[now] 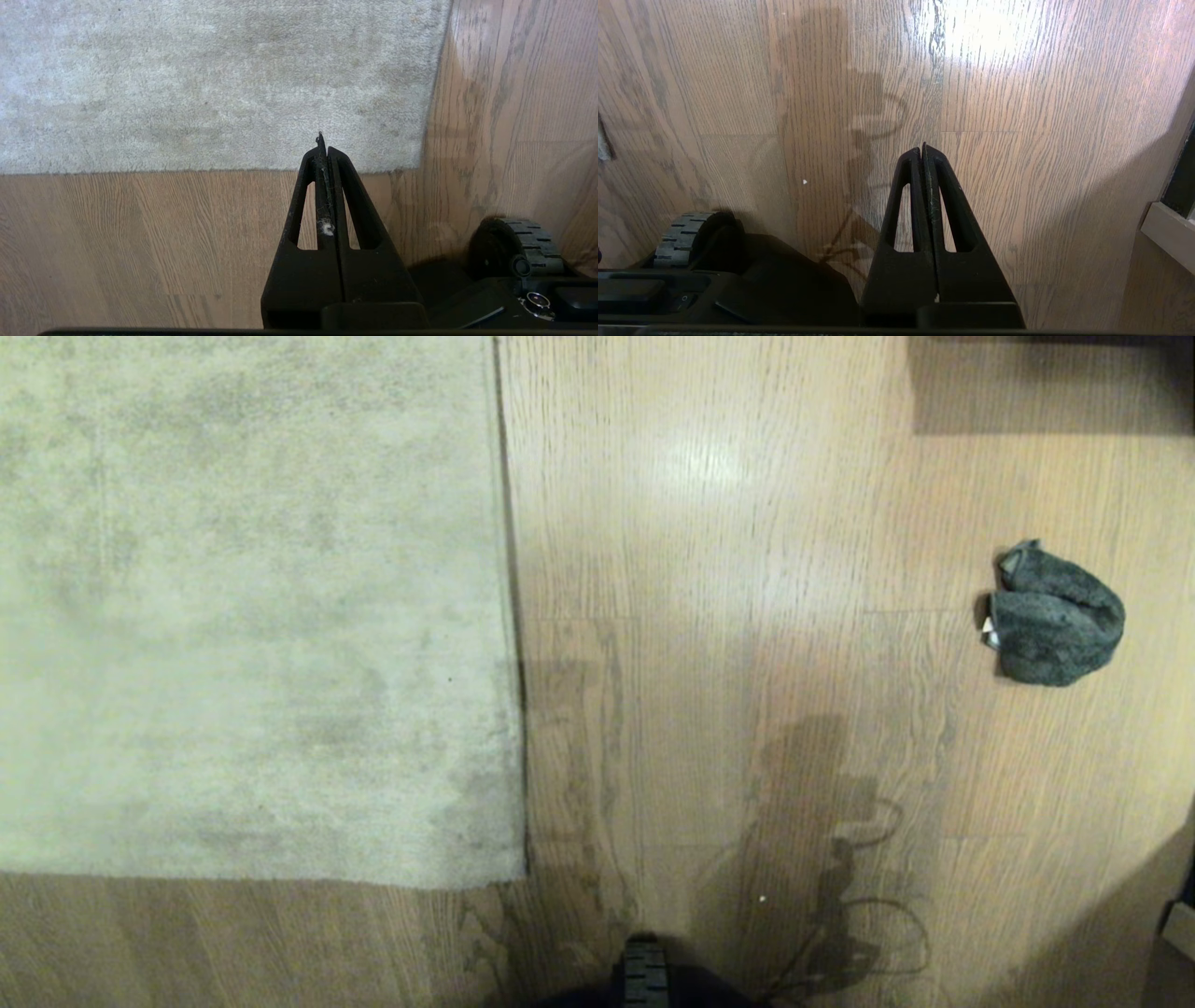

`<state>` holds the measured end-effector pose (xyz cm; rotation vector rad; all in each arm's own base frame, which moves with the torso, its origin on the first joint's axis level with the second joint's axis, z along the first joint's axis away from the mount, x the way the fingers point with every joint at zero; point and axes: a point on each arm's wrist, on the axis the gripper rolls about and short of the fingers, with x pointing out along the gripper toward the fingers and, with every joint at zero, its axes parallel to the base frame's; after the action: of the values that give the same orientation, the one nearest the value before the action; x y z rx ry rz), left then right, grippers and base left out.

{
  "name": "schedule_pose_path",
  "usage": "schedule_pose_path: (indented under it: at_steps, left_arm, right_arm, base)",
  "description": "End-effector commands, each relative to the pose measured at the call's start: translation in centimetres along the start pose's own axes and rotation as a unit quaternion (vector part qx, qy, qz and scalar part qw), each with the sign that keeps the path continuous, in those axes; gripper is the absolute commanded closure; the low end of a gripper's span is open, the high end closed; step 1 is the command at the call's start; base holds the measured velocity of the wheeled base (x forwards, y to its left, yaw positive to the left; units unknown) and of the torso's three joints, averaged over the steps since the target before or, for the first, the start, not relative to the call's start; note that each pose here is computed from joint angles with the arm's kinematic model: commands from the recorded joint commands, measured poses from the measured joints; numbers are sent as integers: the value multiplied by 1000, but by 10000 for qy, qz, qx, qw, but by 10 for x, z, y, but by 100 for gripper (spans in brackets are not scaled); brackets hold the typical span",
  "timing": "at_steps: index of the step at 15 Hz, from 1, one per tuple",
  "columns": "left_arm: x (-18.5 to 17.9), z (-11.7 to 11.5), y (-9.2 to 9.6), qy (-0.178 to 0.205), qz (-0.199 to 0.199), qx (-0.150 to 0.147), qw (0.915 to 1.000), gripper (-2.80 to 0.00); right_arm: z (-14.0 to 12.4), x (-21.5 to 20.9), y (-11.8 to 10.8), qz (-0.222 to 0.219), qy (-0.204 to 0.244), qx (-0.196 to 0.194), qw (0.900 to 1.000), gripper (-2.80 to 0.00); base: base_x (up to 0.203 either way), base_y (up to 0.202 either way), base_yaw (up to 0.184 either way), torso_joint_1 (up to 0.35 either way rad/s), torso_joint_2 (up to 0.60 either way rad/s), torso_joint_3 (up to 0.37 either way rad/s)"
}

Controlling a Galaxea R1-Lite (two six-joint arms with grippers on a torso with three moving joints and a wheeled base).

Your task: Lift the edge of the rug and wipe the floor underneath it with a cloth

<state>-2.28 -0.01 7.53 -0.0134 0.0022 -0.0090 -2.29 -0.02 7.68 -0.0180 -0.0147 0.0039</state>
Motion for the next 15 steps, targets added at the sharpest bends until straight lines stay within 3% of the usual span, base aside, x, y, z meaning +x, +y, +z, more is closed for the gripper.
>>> schedule_pose_path:
  at_steps: [1,15]
  left_arm:
    - [0,0,0,5,-5,-2,10000,0]
    - [0,0,0,5,-6,-2,10000,0]
  right_arm:
    - [0,0,0,3,12,-2,10000,0]
    - [0,0,0,3,12,-2,10000,0]
  base:
    - [0,0,0,0,0,0]
    - [0,0,0,0,0,0]
